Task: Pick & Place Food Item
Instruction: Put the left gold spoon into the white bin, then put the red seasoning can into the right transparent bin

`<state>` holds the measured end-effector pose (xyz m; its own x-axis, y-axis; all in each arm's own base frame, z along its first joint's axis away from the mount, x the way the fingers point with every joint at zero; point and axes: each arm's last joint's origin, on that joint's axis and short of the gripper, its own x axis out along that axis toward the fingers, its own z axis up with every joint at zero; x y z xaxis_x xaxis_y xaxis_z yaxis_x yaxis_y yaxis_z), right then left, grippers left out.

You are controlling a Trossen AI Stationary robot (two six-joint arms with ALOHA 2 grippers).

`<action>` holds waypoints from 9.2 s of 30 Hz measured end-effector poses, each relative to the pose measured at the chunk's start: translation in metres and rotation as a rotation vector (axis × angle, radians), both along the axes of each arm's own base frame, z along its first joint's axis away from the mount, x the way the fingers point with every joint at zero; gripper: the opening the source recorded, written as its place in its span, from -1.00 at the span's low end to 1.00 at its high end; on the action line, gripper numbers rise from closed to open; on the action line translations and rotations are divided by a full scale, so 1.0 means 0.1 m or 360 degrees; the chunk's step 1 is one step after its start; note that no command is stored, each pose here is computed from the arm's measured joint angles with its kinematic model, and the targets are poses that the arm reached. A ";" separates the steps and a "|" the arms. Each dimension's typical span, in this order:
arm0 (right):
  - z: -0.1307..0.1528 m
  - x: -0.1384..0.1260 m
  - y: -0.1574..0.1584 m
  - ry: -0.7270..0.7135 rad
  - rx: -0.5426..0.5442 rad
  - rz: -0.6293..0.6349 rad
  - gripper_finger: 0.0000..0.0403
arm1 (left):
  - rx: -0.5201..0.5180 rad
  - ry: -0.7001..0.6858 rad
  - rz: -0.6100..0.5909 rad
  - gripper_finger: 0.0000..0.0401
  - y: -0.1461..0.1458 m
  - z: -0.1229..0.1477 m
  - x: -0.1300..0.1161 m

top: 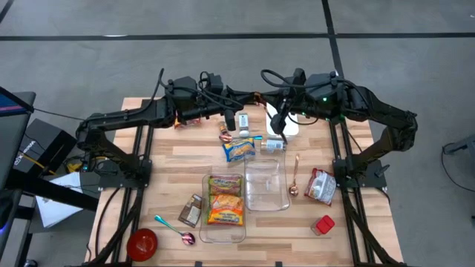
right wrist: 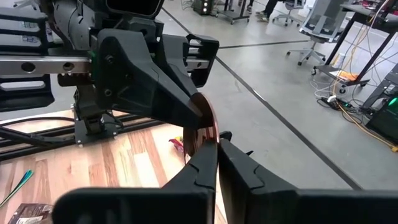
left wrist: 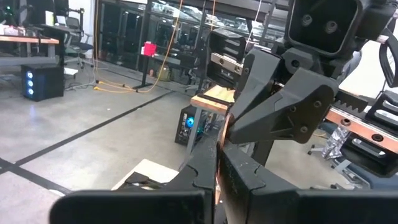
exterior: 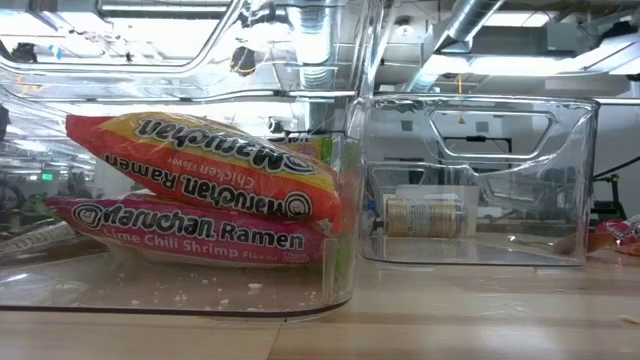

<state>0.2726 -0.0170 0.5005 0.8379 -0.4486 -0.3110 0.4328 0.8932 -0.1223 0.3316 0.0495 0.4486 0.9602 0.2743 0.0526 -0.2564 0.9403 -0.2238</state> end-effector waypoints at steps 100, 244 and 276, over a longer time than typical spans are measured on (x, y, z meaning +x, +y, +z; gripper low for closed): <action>-2.35 -0.52 -2.40 0.0408 0.0752 -0.0511 -1.00 | -0.0039 0.0038 0.0160 -0.51 -0.11 -0.83 -1.09; -1.90 -1.51 1.70 0.1872 0.0804 0.0819 -0.30 | -0.0013 0.0124 -0.0068 -0.51 -0.12 -0.93 -0.96; -2.61 -1.40 2.13 0.1723 0.0247 0.1226 0.45 | -0.0022 0.0094 -0.0036 -0.51 -0.11 -0.92 -0.96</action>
